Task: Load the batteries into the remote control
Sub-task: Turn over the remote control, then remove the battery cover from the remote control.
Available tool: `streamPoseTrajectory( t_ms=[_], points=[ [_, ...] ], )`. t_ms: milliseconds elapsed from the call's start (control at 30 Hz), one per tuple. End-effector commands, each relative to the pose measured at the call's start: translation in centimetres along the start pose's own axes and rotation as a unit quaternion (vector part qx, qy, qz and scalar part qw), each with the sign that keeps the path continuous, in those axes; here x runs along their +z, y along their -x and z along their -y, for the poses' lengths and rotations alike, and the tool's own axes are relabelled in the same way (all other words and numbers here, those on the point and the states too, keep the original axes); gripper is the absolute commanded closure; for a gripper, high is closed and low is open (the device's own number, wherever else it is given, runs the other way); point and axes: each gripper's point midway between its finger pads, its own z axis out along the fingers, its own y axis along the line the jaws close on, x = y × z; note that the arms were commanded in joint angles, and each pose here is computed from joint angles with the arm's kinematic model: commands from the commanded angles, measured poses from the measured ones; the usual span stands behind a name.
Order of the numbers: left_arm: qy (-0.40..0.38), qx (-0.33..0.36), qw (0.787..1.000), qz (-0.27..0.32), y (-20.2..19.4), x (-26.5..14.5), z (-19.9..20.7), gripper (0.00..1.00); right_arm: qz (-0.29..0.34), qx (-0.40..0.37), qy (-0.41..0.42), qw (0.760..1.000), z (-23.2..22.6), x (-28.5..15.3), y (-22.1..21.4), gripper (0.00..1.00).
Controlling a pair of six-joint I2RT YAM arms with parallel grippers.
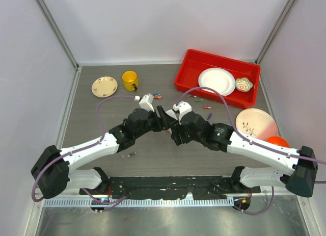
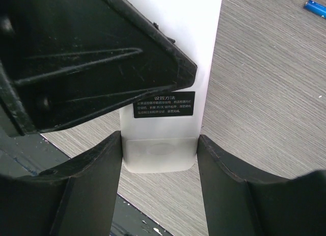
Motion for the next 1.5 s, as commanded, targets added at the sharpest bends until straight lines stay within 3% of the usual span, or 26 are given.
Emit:
streamPoseTrajectory(
  t_ms=[0,133,233,400,433,500,533,600,633,800,967,1067,1400,1467],
  points=[
    [-0.039,0.000,0.999,0.019,1.2,0.3,2.4,0.42,0.045,0.004,0.012,0.999,-0.9,-0.7,2.9,0.82],
    [-0.041,0.002,0.999,0.016,1.0,0.6,2.4,0.48,0.044,0.002,0.013,0.999,-0.9,-0.8,2.9,0.81],
    [-0.050,0.001,0.999,0.015,0.8,0.7,2.6,0.62,0.043,0.001,0.014,0.999,-0.9,-0.8,2.8,0.81],
    [-0.065,0.000,0.998,0.018,0.7,0.7,2.8,0.89,0.040,-0.002,0.013,0.999,-0.7,-0.9,2.5,0.79],
    [-0.068,-0.001,0.997,0.019,0.7,0.7,2.9,1.00,0.040,-0.001,0.013,0.999,-0.7,-1.0,2.6,0.72],
    [-0.072,-0.003,0.997,0.024,0.8,0.6,2.9,1.00,0.047,0.003,0.013,0.999,-0.7,-1.3,2.9,0.56],
    [-0.072,-0.006,0.997,0.029,1.0,0.5,2.9,1.00,0.053,0.007,0.016,0.998,-0.8,-1.6,3.2,0.40],
    [-0.067,-0.009,0.997,0.047,1.5,0.2,2.6,1.00,0.060,0.017,0.024,0.998,-1.0,-2.2,3.6,0.30],
    [-0.061,-0.009,0.997,0.056,1.8,0.1,2.4,1.00,0.072,0.024,0.030,0.997,-1.1,-2.9,4.1,0.17],
    [-0.049,-0.021,0.988,0.148,4.5,-1.8,1.0,1.00,0.119,0.088,0.048,0.988,-1.0,-4.9,4.9,0.13],
    [-0.079,-0.042,0.970,0.225,6.1,-4.1,0.3,1.00,0.178,0.233,0.054,0.954,0.0,-4.4,4.4,0.12],
    [-0.103,-0.047,0.958,0.262,6.7,-5.3,0.3,1.00,0.188,0.300,0.098,0.930,-0.8,-3.6,4.0,0.12],
    [-0.130,-0.038,0.941,0.311,7.7,-7.2,0.2,1.00,0.190,0.435,0.217,0.853,-1.6,-1.3,4.3,0.17],
    [-0.132,-0.038,0.940,0.312,7.7,-7.3,0.2,1.00,0.182,0.440,0.228,0.849,-1.6,-0.7,4.3,0.17]
  ],
)
